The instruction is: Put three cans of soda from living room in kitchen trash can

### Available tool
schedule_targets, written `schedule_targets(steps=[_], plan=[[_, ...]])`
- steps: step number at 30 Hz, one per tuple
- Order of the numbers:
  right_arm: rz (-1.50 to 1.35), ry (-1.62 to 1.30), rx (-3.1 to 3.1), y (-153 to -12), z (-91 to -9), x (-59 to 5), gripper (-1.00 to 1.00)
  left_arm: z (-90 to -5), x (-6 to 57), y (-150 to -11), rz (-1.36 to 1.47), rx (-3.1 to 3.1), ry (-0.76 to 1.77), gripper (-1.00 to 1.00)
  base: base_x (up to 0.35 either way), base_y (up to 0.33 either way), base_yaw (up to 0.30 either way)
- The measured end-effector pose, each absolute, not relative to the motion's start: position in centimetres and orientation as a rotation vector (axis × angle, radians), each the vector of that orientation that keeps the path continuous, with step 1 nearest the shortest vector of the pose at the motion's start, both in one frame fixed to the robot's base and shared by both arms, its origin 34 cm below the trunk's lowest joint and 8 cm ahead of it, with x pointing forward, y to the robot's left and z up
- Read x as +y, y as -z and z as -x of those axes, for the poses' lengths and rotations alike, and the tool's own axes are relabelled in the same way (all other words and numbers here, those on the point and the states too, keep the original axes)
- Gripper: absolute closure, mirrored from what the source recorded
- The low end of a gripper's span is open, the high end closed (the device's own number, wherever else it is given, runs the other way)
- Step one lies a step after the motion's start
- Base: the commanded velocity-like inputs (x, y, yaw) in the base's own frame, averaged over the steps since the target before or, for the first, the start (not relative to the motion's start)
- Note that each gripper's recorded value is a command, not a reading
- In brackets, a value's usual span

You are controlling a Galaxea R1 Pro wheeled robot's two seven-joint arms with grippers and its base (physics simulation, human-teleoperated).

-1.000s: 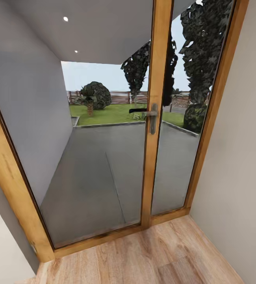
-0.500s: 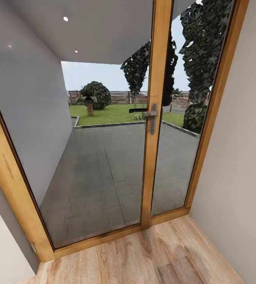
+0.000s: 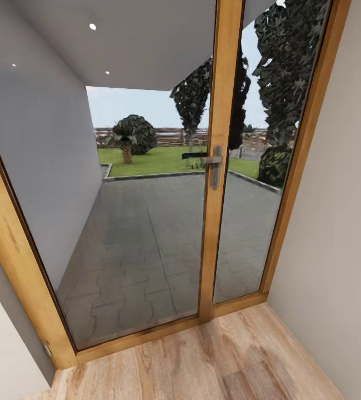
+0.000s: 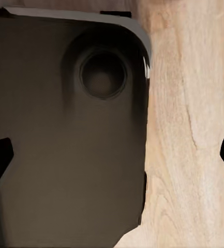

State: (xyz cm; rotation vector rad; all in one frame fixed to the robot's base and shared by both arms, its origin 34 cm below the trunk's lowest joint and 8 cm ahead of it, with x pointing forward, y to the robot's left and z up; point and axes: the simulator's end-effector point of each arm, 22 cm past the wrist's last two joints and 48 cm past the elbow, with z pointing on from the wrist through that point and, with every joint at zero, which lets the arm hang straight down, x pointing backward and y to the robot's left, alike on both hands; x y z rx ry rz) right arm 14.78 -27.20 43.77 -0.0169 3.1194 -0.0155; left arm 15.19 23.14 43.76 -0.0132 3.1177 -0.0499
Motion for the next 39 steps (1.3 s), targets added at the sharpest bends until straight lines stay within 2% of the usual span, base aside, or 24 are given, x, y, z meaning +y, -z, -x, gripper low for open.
schedule_targets(steps=[5, 6, 8, 11, 15, 20, 25, 29, 39], plan=[[0.022, 0.058, 3.062, -43.9, -16.8, -29.4, -1.0, -17.1, 23.1, -43.8, 0.006, 3.068, 0.052, -1.0, 0.0, 0.0, 0.0], [0.035, 0.065, 2.871, -44.8, -22.1, -30.0, -1.0, -20.2, 23.2, -44.1, 0.004, 3.004, 0.05, -1.0, 0.0, 0.0, 0.0], [0.055, 0.057, 2.532, -49.8, -37.2, -29.6, -1.0, -35.0, 23.3, -48.2, 0.004, 2.684, 0.043, -1.0, 0.0, 0.0, 0.0], [0.09, -0.006, 2.383, -53.6, -42.9, -28.4, -1.0, -44.0, 23.5, -53.7, 0.0, 2.462, 0.036, -1.0, 0.0, 0.0, 0.0], [0.148, -0.078, 2.275, -56.9, -46.6, -27.5, -1.0, -48.8, 23.5, -58.0, -0.002, 2.327, 0.032, -1.0, 0.0, 0.0, 0.0], [0.274, -0.17, 1.978, -68.0, -54.6, -25.6, -1.0, -57.6, 23.8, -71.1, -0.007, 1.992, 0.027, -1.0, 0.0, 0.0, 0.0], [0.281, -0.144, 1.84, -74.0, -57.5, -26.1, -1.0, -59.4, 24.0, -75.9, -0.004, 1.879, 0.024, -1.0, 0.0, 0.0, 0.0], [0.239, -0.083, 1.747, -78.6, -59.0, -29.6, -1.0, -60.2, 24.4, -79.1, -0.007, 1.806, 0.019, -1.0, 0.0, 0.0, 0.0], [0.237, -0.05, 1.653, -81.1, -53.3, -37.9, -1.0, -53.9, 26.2, -75.1, -0.047, 1.822, -0.018, -1.0, 0.0, 0.0, 0.0]])
